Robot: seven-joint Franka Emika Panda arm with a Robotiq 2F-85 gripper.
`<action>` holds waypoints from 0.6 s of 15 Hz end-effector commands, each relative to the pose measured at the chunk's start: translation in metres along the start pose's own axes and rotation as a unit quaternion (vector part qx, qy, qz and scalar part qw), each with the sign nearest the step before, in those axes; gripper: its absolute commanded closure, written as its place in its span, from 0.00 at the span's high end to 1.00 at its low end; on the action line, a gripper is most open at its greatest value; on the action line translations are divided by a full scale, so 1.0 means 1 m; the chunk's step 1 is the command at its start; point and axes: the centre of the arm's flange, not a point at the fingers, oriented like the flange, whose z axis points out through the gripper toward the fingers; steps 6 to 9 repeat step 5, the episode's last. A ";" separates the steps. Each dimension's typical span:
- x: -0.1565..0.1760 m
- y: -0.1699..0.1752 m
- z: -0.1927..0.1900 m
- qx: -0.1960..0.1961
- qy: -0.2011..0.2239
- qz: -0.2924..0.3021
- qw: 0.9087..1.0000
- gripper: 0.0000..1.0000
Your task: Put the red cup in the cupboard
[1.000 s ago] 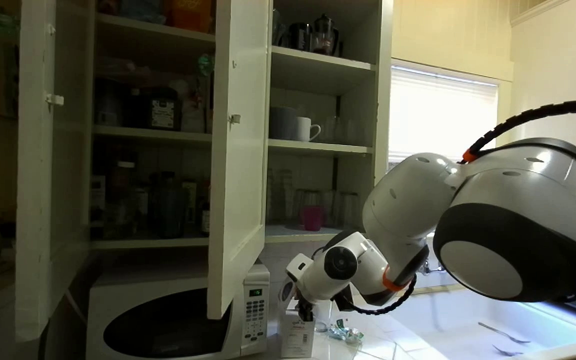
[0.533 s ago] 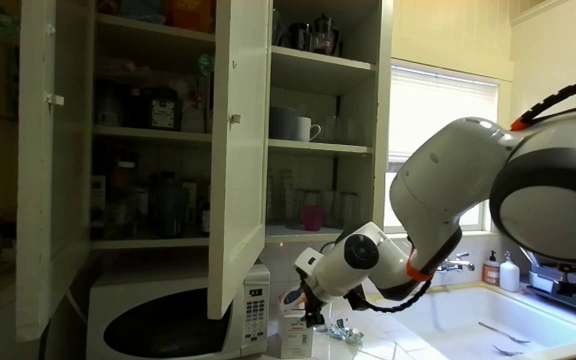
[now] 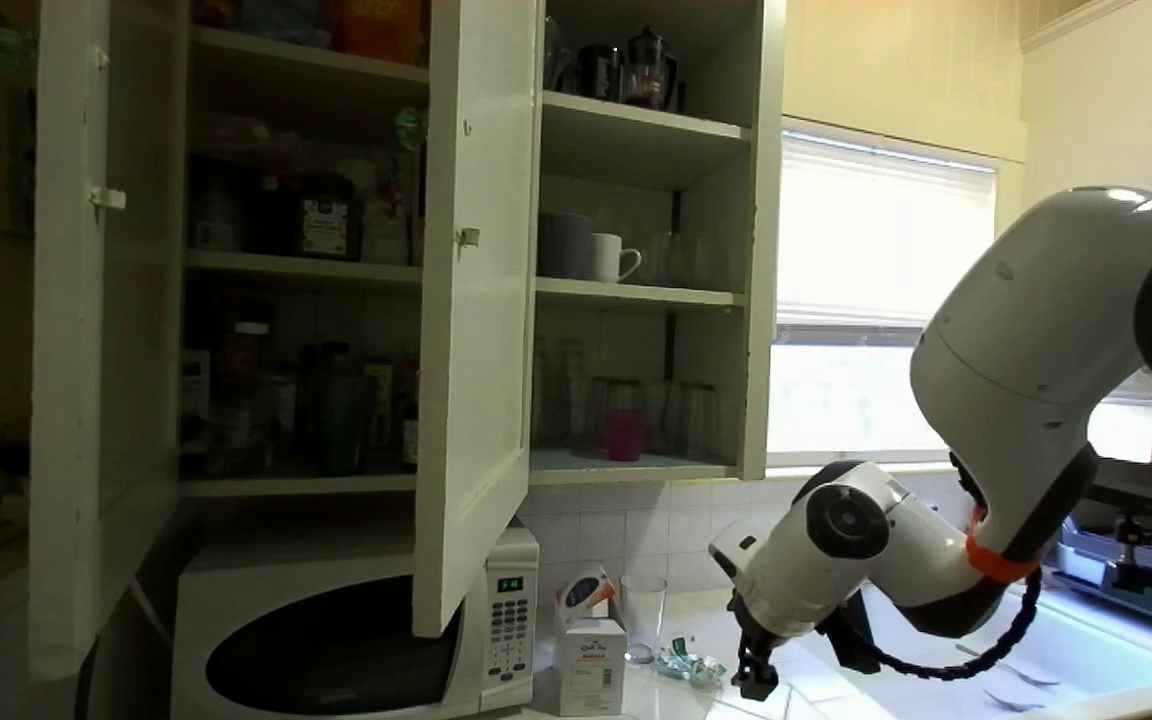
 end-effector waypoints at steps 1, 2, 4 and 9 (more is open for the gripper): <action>-0.036 0.018 -0.075 -0.019 0.012 0.102 0.995 1.00; -0.013 0.021 -0.017 -0.005 0.015 0.063 0.998 1.00; -0.019 0.037 -0.033 -0.014 0.026 0.092 0.995 1.00; -0.019 0.038 -0.035 -0.018 0.025 0.095 0.995 1.00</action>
